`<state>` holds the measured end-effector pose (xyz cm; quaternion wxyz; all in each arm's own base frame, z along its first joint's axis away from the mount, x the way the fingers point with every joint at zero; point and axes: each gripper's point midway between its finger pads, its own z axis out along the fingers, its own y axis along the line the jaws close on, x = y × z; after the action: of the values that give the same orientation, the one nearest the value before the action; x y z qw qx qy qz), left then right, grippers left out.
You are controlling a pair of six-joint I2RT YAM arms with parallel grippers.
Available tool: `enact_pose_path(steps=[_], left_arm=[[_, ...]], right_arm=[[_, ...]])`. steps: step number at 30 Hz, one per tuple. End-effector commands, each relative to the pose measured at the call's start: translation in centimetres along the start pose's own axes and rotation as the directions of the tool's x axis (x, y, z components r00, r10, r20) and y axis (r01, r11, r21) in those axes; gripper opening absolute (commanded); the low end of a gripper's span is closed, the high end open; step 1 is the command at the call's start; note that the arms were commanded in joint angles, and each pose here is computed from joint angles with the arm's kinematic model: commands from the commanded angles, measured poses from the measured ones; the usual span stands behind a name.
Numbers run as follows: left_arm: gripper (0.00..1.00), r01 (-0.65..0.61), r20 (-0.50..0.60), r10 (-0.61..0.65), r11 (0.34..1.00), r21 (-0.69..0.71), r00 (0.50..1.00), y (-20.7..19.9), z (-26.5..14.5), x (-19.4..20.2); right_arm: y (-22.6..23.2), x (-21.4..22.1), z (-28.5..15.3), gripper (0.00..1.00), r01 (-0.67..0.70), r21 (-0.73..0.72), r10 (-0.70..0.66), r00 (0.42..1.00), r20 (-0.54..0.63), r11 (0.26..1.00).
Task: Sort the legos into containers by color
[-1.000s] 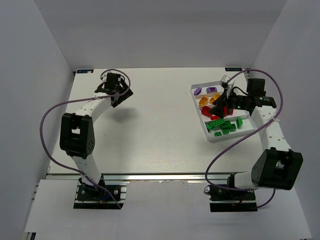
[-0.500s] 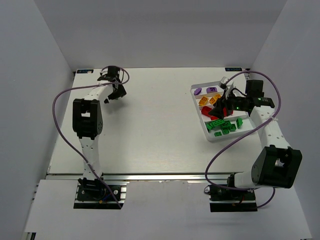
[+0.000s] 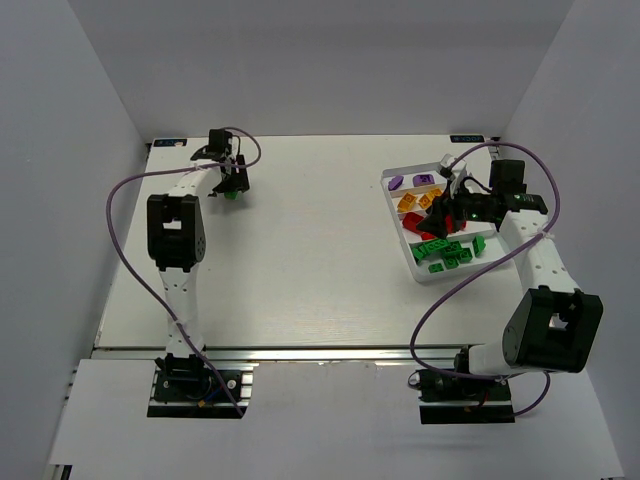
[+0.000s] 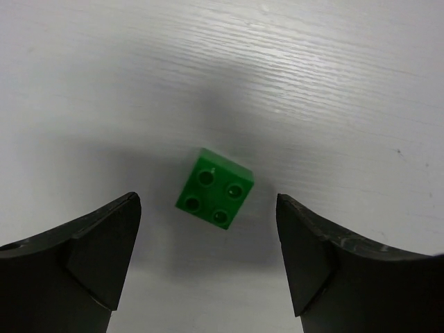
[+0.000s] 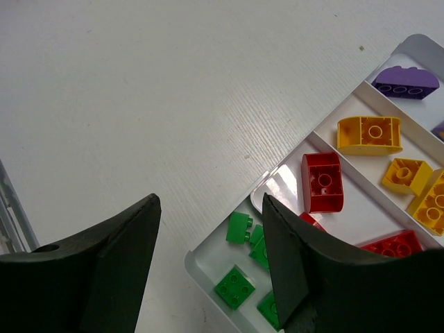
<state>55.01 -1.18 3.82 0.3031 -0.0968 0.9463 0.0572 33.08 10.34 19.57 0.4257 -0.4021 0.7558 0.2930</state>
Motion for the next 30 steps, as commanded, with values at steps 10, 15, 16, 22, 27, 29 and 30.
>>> enact_pose_path(steps=[10,15,16,22,27,29,30], left_arm=[[0.83,-0.108,0.057,0.101,0.985,0.137,0.993,-1.9,1.4,-1.0],[0.7,-0.097,0.059,0.089,0.985,0.143,0.994,-1.8,1.6,-1.1],[0.67,-0.096,0.057,0.088,0.985,0.144,0.994,-1.8,1.5,-1.1],[0.34,-0.051,0.122,0.03,0.983,0.177,0.992,-2.1,-0.9,-2.1],[0.15,-0.003,0.147,-0.053,0.935,0.355,0.988,-5.4,-5.2,-2.1],[0.14,-0.022,0.21,-0.085,0.887,0.462,0.974,-8.4,-8.6,-3.2],[0.14,-0.015,0.191,-0.104,0.844,0.535,0.976,-10.3,-10.1,-2.6]], right_arm=[[-0.5,-0.8,-0.4,0.66,0.031,0.03,-0.031,1.0,-0.001,0.999],[-0.5,-0.7,-0.4,0.66,0.027,0.029,-0.027,1.0,-0.003,0.999],[-0.5,-0.7,-0.3,0.66,0.026,0.027,-0.026,1.0,-0.004,0.999],[-0.5,-0.8,-0.4,0.66,0.03,0.033,-0.03,1.0,-0.005,0.999],[-1.1,-1.2,-0.9,0.66,0.038,0.071,-0.038,0.999,-0.007,0.997],[-1.8,-1.9,-1.4,0.64,0.046,0.118,-0.048,0.999,0.01,0.992],[-2.3,-2.1,-1.7,0.62,0.04,0.151,-0.043,0.999,0.013,0.988]])
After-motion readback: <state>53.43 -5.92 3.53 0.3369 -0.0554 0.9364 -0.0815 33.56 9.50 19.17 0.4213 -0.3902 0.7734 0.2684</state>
